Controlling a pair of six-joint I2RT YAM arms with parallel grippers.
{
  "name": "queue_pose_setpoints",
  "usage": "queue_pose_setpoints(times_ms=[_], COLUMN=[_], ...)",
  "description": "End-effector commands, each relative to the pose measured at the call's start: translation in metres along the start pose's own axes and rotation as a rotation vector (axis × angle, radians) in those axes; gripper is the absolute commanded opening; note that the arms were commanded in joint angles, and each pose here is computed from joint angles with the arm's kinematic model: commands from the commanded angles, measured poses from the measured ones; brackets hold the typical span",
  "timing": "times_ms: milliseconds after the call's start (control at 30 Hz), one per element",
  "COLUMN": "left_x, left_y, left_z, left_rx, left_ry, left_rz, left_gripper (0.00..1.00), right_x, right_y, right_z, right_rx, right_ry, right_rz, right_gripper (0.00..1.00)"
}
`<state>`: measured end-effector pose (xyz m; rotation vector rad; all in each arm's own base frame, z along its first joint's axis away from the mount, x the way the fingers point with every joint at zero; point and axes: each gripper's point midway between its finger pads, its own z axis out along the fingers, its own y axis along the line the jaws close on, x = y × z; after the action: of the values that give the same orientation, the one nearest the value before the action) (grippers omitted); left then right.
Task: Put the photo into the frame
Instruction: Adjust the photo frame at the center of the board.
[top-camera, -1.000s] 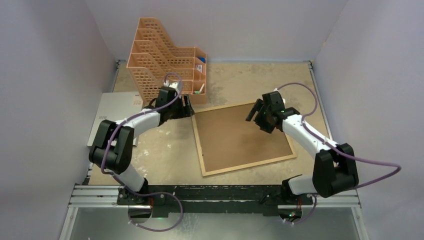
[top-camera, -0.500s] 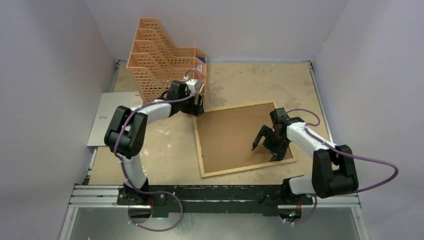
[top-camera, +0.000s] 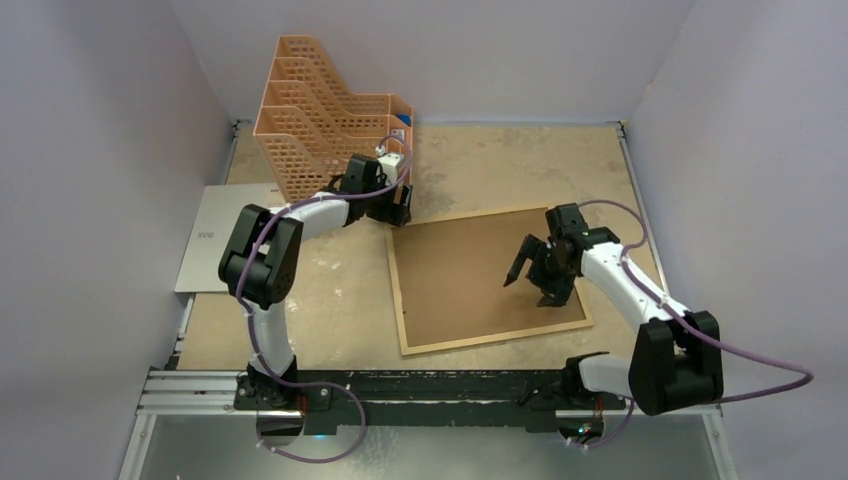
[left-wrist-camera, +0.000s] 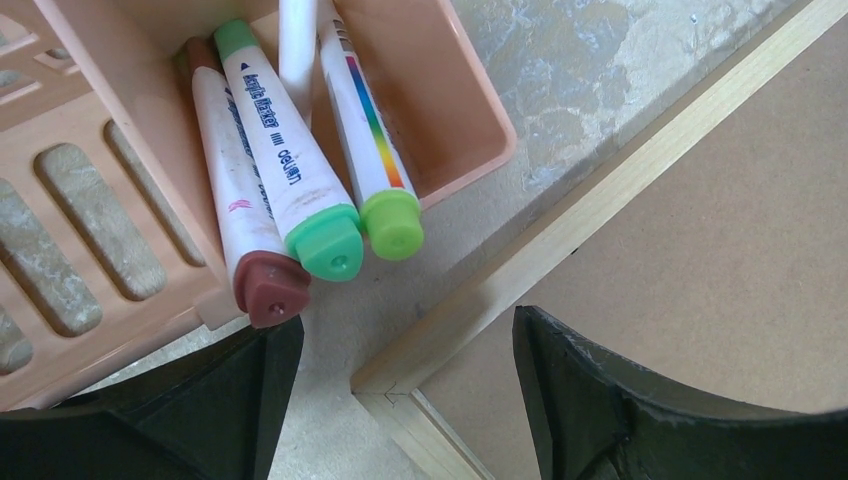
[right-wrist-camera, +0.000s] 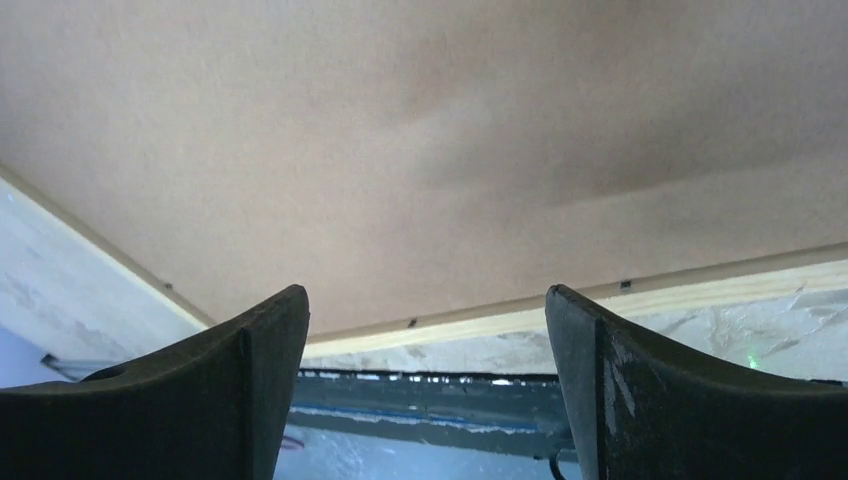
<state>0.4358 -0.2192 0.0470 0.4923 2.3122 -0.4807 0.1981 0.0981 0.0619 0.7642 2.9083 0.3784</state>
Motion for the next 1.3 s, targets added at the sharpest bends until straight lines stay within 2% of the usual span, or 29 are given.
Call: queue_pose_setpoints(times_ms=[0, 33, 100, 300, 400, 567, 800, 967, 1067, 1267], left_x=[-0.023, -0.023, -0.023, -0.012, -0.009, 0.0, 0.024, 0.042, 0.055, 0.084], left_y=[-0.003, -0.007, -0.012, -0.022, -0.026, -0.033, -0.039, -0.042, -0.054, -0.079], left_z=[-0.005, -0.003, -0.001, 0.003, 0.003, 0.003, -0.003, -0.01, -0.018, -0.038], left_rx=[0.024, 0.041, 0.07, 0.128, 0.143, 0.186, 0.227, 0.238, 0.261, 0.317], left_ry=[-0.07, -0.071, -0.066, -0.036, -0.028, -0.005, 0.093, 0.154, 0.181, 0.227], left_rz=[0.05, 0.052, 0.05, 0.024, 0.014, -0.004, 0.008, -0.016, -0.036, -0.05], left_gripper=[0.8, 0.8, 0.8, 0.8, 0.8, 0.79, 0.76, 0.66, 0.57, 0.41], right_x=[0.059, 0.073, 0.078, 0.065, 0.052, 0.002, -0.065, -0.126, -0.158, -0.201], right_y=[-0.028, -0.032, -0.033, -0.04, -0.032, -0.01, 0.013, 0.019, 0.023, 0.038], right_z=[0.006, 0.01, 0.011, 0.014, 0.021, 0.029, 0.024, 0.018, 0.013, 0.007], right_rx=[0.05, 0.042, 0.033, 0.108, 0.088, 0.047, 0.012, -0.03, -0.033, -0.089], right_ry=[0.248, 0.294, 0.291, 0.257, 0.206, 0.005, -0.244, -0.386, -0.459, -0.564], right_rz=[-0.025, -0.009, 0.012, 0.001, 0.016, 0.012, -0.024, 0.03, 0.04, 0.051], right_gripper=[0.88, 0.88, 0.88, 0.92, 0.93, 0.93, 0.92, 0.91, 0.89, 0.86])
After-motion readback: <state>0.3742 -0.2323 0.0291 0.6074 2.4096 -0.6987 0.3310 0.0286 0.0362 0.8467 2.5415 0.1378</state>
